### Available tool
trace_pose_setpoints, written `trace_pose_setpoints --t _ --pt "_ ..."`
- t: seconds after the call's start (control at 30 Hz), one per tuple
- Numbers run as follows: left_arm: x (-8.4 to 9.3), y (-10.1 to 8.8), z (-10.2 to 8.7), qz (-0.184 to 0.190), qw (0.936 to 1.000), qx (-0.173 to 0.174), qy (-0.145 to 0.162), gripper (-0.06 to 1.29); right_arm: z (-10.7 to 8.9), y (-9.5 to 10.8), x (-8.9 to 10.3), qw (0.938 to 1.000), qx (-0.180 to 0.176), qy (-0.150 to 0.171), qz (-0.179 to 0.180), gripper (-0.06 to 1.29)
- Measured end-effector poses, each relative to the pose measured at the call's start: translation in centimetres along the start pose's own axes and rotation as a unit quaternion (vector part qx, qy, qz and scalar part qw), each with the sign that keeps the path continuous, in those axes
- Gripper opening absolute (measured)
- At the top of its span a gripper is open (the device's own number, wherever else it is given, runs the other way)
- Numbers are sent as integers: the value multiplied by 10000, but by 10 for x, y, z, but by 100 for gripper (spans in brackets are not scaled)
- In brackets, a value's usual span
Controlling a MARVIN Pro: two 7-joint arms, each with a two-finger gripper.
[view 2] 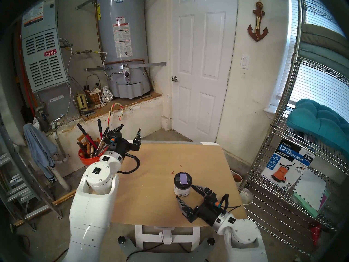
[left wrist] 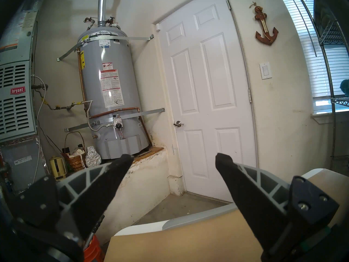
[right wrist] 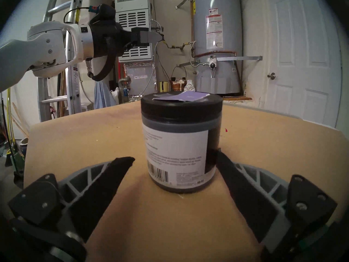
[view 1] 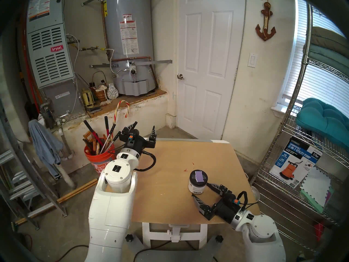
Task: Open paint jar
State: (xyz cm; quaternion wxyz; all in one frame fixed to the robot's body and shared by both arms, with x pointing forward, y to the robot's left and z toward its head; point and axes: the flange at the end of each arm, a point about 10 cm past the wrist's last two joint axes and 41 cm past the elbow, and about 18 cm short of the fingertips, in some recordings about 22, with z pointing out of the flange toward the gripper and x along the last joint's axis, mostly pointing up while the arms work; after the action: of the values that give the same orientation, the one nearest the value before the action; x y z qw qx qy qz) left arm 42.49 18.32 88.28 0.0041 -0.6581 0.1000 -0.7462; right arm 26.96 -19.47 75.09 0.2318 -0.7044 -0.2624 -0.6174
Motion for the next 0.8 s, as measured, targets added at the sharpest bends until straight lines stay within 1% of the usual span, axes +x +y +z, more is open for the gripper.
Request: trace_pose_setpoints --t 0.2,0.37,0.67,0.8 --pt "0 0 0 0 10000 0 0 123 10 -3 5 10000 50 79 23 122" --pt "0 0 0 0 10000 0 0 123 19 -7 12 9997 215 99 -13 122" --pt "0 0 0 0 10000 0 0 123 35 -11 22 9988 470 8 -159 122" --pt "0 0 0 0 10000 0 0 123 42 -13 23 9983 546 -34 -212 122"
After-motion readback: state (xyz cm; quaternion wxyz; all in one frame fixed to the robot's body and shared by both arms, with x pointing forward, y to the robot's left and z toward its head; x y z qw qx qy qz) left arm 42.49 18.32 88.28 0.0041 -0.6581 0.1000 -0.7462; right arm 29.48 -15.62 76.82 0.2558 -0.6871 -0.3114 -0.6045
